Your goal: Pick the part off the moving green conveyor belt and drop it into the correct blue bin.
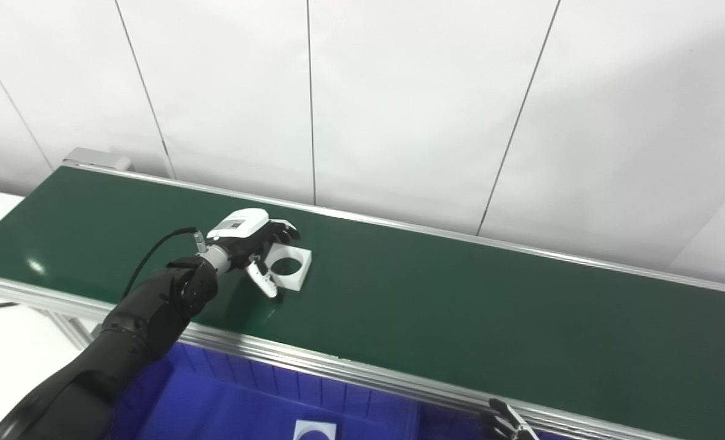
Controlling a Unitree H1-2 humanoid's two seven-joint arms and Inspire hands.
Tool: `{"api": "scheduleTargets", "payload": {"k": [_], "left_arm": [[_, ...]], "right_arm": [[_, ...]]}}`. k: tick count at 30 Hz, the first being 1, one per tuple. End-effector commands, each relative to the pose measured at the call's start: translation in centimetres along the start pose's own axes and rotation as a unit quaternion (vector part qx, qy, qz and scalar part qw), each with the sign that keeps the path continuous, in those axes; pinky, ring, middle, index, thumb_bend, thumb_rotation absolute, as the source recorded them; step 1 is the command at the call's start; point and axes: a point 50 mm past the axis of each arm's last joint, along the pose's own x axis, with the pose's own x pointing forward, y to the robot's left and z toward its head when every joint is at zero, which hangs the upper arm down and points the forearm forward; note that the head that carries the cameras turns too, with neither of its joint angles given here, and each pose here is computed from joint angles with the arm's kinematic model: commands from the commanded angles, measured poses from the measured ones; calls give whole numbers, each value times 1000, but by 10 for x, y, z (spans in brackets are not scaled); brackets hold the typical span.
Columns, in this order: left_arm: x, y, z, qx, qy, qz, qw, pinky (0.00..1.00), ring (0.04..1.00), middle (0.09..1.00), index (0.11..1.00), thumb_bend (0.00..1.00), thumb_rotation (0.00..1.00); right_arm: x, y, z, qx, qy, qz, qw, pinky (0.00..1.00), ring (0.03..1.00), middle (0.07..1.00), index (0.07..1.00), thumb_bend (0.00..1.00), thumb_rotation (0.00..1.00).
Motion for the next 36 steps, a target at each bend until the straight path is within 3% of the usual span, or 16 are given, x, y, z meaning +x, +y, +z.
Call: {"api": "scheduleTargets", "payload": {"k": [1, 10, 13, 16, 20, 24, 28, 36], "left_arm": [[9, 2, 11, -4, -17, -13, 1000, 473, 519, 495, 500, 515, 0], [9, 13, 11, -32, -13, -28, 999, 410, 451, 471, 498, 518, 0], [4, 26, 11, -50, -30, -8, 998, 430, 470, 486, 491, 519, 0], [-4, 47, 15, -88, -52, 29, 994, 359, 413, 445, 513, 506, 0], [-14, 67, 18, -121, -73, 67, 988, 354, 405, 455, 517, 500, 0], [-32, 86, 18, -176, -116, 126, 969, 358, 406, 469, 529, 498, 0], [-52, 92, 18, -206, -155, 154, 954, 395, 421, 483, 522, 498, 0], [-81, 69, 16, -308, -209, 171, 912, 426, 417, 481, 532, 496, 0]], "right_arm": [[3, -1, 13, 2, -47, -9, 999, 707, 796, 829, 907, 894, 410], [4, 1, 15, 2, -50, -10, 999, 700, 793, 835, 913, 880, 407], [4, 1, 15, 0, -51, -9, 999, 700, 791, 837, 914, 873, 404], [5, 1, 15, -2, -51, -8, 999, 703, 791, 838, 917, 866, 412], [5, 2, 18, -4, -55, -10, 998, 705, 796, 837, 916, 862, 408], [5, 4, 21, -5, -61, -13, 998, 706, 800, 838, 916, 857, 414], [6, 8, 26, -4, -69, -19, 997, 712, 800, 836, 912, 856, 421], [16, 18, 32, -17, -80, -34, 996, 709, 796, 837, 905, 865, 476]]}}
